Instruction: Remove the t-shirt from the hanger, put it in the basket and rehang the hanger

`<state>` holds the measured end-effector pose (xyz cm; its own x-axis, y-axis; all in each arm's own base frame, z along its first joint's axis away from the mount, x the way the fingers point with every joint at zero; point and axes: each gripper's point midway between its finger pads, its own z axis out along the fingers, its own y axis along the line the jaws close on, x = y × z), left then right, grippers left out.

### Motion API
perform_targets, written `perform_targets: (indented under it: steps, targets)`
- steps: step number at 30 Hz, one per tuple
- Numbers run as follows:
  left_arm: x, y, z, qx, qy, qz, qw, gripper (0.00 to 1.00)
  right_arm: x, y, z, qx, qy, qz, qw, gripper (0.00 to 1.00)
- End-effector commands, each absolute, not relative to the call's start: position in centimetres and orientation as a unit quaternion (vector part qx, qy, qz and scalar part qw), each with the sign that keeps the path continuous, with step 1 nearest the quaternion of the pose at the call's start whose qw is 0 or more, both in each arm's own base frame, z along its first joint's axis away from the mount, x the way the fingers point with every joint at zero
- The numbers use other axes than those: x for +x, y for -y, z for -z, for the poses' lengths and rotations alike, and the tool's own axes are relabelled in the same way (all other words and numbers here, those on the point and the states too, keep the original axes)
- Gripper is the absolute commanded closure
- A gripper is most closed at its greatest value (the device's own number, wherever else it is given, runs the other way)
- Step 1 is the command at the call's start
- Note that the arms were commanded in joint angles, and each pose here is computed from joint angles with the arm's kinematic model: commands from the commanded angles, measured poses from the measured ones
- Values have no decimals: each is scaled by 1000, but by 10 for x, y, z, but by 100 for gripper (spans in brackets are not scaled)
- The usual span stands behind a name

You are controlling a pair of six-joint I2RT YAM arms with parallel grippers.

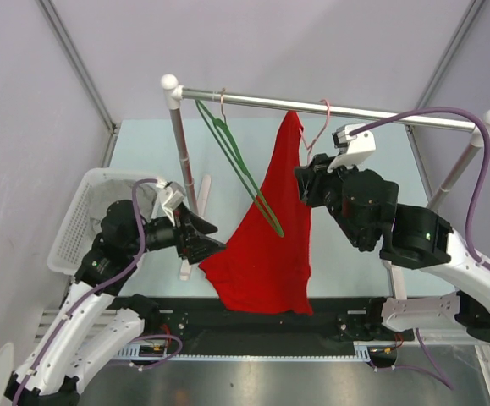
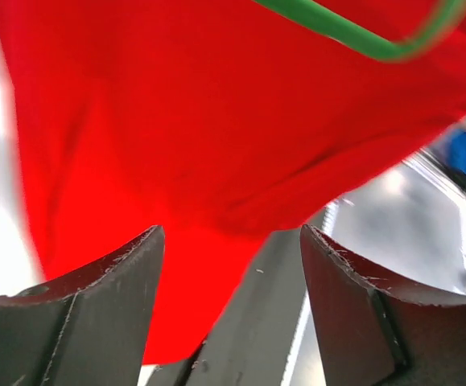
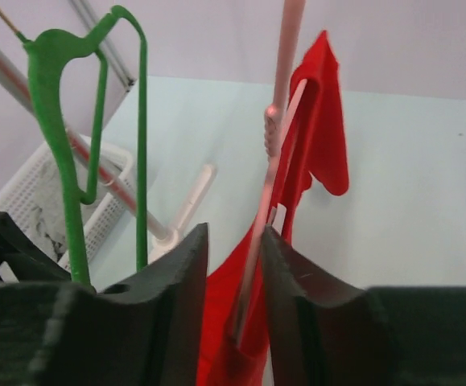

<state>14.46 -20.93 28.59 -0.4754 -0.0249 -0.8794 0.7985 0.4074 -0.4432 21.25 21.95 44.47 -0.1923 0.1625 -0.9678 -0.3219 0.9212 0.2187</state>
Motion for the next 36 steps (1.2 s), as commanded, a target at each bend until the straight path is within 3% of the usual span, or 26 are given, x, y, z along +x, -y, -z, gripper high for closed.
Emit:
perform_targets:
  steps: [1, 10, 23, 26, 36]
  targets:
    - [108, 227, -304, 350, -637, 550, 412, 26, 209, -236, -474, -10, -702, -296, 648, 72]
    - [74, 232, -345, 390, -558, 581, 446, 11, 215, -239, -483, 43, -665, -349, 659, 79]
    - [67, 246, -359, 390, -523, 609, 452, 9, 211, -229, -518, 77, -608, -406, 678, 90]
    - [66, 252, -353, 391, -527, 611, 442, 10, 212, -228, -522, 82, -605, -408, 679, 100]
    - [40, 275, -369, 409, -500, 633, 428, 10, 198, -217, -535, 85, -586, -447, 670, 100]
